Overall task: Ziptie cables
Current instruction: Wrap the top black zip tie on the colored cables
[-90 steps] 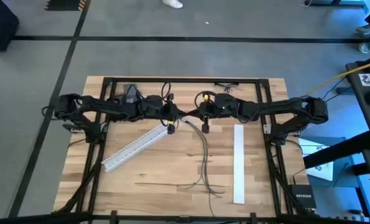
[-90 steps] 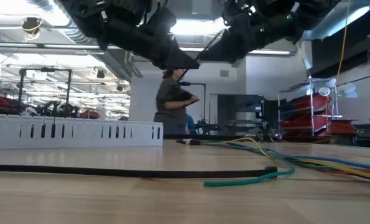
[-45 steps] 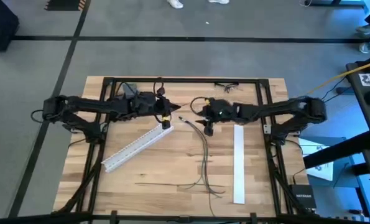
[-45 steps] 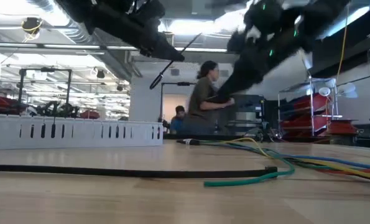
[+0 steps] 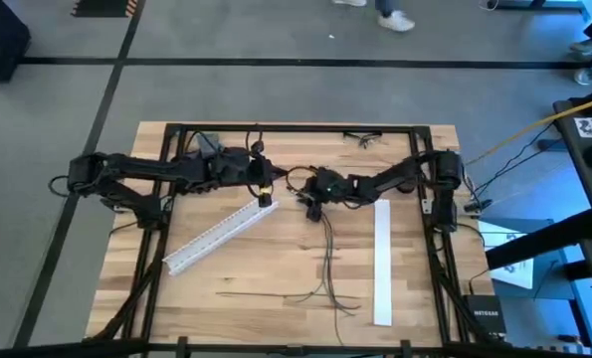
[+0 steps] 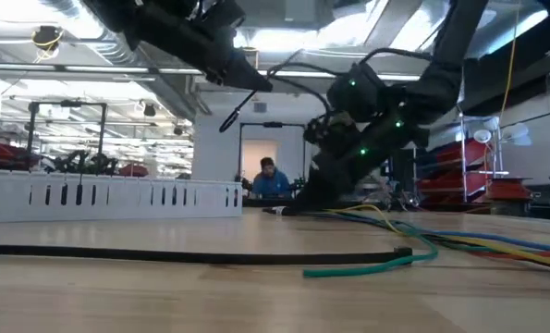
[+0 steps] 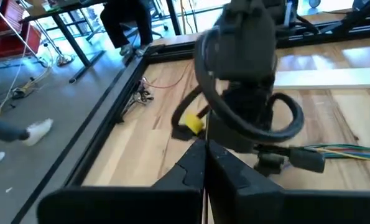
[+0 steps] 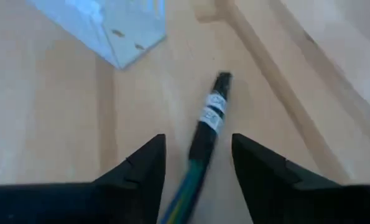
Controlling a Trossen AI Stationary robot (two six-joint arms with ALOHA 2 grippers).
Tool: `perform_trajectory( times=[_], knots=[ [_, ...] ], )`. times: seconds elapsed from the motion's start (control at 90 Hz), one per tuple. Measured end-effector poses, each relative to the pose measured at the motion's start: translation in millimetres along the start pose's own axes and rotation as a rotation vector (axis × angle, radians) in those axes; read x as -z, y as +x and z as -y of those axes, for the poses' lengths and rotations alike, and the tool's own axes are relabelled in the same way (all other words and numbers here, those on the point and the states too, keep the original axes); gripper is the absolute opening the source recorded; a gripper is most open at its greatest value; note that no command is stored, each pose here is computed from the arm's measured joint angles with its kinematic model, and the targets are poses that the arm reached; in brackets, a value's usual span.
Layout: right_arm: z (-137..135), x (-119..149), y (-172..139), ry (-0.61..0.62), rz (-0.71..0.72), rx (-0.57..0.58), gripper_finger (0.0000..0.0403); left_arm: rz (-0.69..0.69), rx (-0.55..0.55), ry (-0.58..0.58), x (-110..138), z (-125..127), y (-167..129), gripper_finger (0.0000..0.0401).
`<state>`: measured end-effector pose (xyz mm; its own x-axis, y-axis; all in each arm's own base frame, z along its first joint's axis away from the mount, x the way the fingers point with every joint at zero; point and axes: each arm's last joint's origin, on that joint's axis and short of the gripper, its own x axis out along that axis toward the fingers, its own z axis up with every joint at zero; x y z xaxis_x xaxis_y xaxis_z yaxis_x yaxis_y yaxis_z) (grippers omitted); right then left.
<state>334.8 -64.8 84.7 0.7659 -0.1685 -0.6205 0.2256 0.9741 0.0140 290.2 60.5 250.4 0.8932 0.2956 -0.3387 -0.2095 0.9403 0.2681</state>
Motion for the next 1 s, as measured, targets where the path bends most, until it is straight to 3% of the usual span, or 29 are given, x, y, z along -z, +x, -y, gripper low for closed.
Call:
perform_trajectory(
  times=[0.156, 0.378, 0.578, 0.7, 0.811, 1.0],
  knots=[
    [1.0, 4.1, 1.3, 0.014, -0.038, 0.031, 0.0150, 0.000, 0.000, 0.000, 0.0, 0.0, 0.0, 0.0000],
    [0.0, 6.8, 0.1, -0.027, -0.079, 0.006, 0.0015, 0.001, 0.001, 0.001, -0.1, 0.0, 0.0, 0.0000],
    [2.1, -8.3, -36.8, -0.147, -0.151, 0.032, 0.0005, 0.021, -0.004, -0.022, -2.0, -0.4, 0.1, 0.0000],
    [3.0, -39.8, -77.8, -0.237, -0.035, 0.076, 0.0003, 0.077, -0.012, -0.063, -5.2, -0.9, 4.4, 0.0000],
    [1.2, -51.8, -104.0, -0.302, 0.054, 0.061, 0.0002, 0.168, 0.020, -0.088, -8.4, 0.1, 12.7, 0.0000],
    [-7.7, -62.8, -118.2, -0.354, 0.141, 0.032, 0.0001, 0.300, 0.031, -0.119, -10.7, 2.3, 26.5, 0.0000]
  ],
)
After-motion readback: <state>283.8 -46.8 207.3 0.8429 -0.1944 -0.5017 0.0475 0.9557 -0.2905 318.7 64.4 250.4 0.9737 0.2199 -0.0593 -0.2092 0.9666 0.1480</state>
